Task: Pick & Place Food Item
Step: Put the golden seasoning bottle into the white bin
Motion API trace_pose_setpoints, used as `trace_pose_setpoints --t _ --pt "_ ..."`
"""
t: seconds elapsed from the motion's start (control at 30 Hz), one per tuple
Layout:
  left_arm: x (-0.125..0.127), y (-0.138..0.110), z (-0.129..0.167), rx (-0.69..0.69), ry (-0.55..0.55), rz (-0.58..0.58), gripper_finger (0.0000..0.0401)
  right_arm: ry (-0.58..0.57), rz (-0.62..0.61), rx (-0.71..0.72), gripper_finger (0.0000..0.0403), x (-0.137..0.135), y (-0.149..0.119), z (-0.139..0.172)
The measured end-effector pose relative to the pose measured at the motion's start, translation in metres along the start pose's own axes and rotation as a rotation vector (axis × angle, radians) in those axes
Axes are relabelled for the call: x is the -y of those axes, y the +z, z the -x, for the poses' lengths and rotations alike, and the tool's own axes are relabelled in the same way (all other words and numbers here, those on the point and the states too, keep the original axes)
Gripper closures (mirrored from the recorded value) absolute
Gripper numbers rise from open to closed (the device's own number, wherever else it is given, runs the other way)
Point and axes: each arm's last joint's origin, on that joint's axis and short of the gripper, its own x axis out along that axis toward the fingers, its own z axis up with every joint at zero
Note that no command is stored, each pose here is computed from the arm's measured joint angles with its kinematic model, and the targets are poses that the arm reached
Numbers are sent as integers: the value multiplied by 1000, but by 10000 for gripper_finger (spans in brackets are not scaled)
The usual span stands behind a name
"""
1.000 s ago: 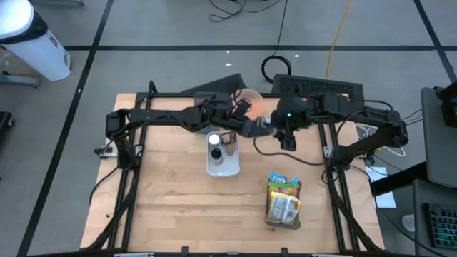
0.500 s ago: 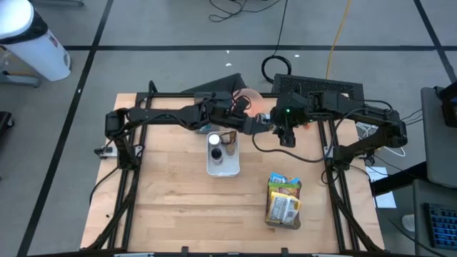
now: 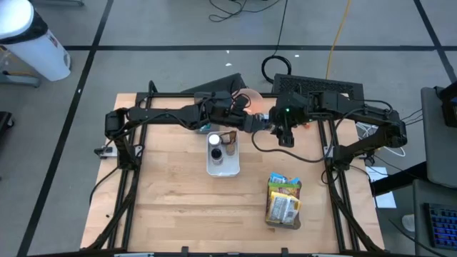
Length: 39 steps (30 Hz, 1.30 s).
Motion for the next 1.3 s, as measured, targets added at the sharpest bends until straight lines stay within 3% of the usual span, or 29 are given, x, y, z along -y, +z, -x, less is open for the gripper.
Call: trace_pose_setpoints --t 0.2,0.5,0.8,1.0,1.3 --pt "2 3 0 38 -10 -15 60 3 11 6 134 0 1 0" --pt "0 2 0 36 1 -50 115 2 12 5 135 0 0 0" --pt "0 2 0 36 -1 -58 113 -2 11 7 131 0 1 0" --pt "0 3 0 39 1 -93 117 0 0 46 74 0 4 1" --pt "-10 22 12 -16 -57 -86 118 -40 -6 165 69 1 -5 34"
